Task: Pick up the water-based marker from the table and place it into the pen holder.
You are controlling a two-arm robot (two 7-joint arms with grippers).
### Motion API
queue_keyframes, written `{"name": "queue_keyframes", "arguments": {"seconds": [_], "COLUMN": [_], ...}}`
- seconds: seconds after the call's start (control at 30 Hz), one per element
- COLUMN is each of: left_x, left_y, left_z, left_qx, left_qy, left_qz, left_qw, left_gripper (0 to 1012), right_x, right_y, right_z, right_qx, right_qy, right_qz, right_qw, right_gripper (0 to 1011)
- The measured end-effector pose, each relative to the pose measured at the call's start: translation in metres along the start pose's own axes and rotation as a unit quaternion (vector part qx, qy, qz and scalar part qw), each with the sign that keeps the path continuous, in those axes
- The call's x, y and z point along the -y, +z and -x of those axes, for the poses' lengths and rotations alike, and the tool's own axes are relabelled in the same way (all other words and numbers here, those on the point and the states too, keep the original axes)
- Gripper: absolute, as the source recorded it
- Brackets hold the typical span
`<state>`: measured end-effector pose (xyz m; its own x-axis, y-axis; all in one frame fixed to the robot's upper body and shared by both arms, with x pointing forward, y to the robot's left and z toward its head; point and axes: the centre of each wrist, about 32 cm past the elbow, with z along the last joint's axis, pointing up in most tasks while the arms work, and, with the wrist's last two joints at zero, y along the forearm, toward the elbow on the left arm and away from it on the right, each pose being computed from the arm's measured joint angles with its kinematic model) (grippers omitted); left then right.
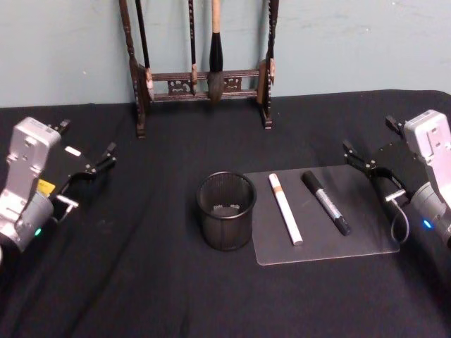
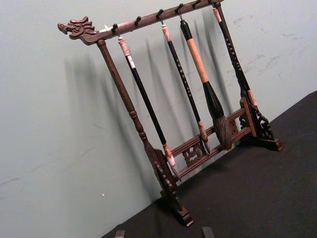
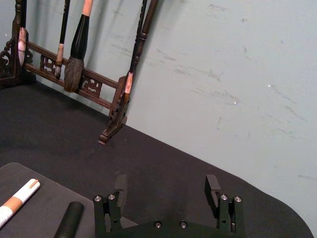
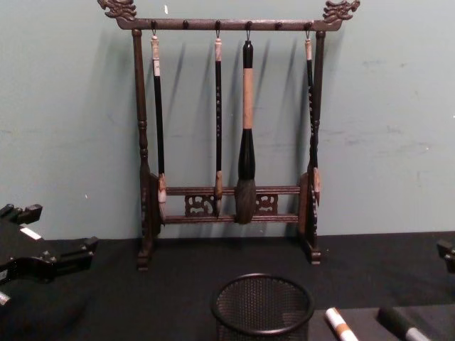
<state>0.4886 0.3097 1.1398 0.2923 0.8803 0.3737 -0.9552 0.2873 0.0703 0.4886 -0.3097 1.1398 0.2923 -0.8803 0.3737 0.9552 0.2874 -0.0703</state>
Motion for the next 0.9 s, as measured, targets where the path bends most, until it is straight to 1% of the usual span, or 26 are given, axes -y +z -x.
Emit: {"name": "queue_keyframes", "arguments": {"seconds": [0.9], "left_x": [0.0000], "left_y": [0.0000], "left_z": [0.0000], "left_qx": [0.000], "left_qy": [0.000], "left_qz": [0.000], "left_qw": [1.0000], "left_gripper": [1001], "right_x": [0.0000], "right_y": [0.0000], "right_z": [0.0000], "right_qx": [0.000], "right_qy": [0.000], "right_qz": [0.000], "right_qw": [1.0000], "right_gripper": [1000]}}
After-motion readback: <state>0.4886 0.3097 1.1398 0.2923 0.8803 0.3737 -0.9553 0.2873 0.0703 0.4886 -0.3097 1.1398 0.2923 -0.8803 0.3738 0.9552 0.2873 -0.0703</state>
